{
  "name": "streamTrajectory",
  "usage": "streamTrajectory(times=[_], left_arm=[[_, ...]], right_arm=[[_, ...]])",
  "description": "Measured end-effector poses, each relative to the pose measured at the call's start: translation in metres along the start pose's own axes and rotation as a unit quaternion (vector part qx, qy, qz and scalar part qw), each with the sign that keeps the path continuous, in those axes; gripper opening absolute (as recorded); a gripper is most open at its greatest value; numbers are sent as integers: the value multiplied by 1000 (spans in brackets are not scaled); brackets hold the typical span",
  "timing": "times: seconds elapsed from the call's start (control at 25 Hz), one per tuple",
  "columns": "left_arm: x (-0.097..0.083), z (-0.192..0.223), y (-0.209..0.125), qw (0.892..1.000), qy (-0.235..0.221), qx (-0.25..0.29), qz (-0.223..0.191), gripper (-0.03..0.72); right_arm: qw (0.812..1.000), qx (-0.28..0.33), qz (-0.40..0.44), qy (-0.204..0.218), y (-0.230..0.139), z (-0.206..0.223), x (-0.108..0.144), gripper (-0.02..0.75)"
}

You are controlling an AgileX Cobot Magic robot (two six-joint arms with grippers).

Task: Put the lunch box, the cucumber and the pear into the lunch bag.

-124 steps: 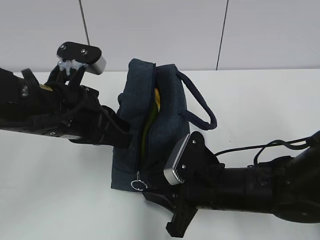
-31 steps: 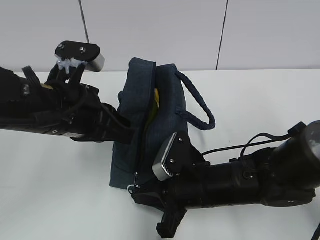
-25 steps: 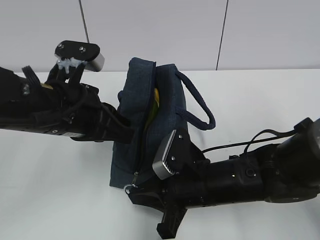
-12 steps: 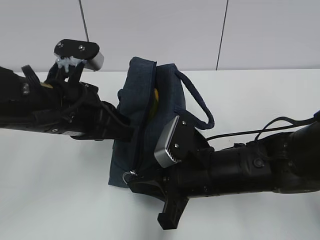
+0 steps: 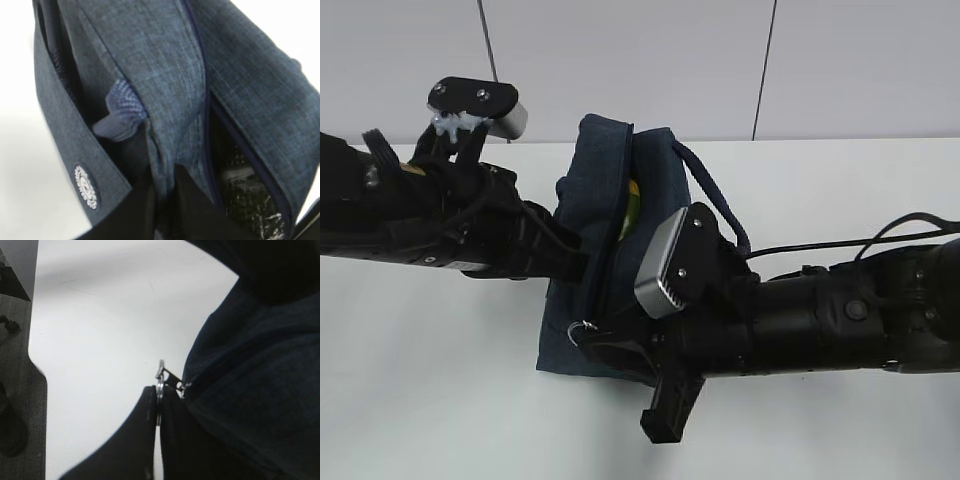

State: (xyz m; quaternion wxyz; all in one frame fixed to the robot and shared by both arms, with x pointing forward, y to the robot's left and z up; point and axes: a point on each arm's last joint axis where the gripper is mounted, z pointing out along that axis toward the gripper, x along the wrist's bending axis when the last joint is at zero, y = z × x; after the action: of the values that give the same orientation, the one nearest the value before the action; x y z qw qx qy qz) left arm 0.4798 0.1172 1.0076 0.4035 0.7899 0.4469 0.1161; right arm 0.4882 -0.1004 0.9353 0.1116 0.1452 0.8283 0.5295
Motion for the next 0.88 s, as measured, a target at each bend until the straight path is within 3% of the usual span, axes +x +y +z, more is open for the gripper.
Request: streamTrajectory(times=[0.64, 0.88], left_arm=[[0, 0, -1, 1000, -2, 4, 0, 3], [1, 11, -7, 1000, -5, 29, -2, 3]], right_arm=[[999, -12, -33, -34, 25, -20, 0, 0], [998, -23, -43, -45, 35, -27, 1, 0]])
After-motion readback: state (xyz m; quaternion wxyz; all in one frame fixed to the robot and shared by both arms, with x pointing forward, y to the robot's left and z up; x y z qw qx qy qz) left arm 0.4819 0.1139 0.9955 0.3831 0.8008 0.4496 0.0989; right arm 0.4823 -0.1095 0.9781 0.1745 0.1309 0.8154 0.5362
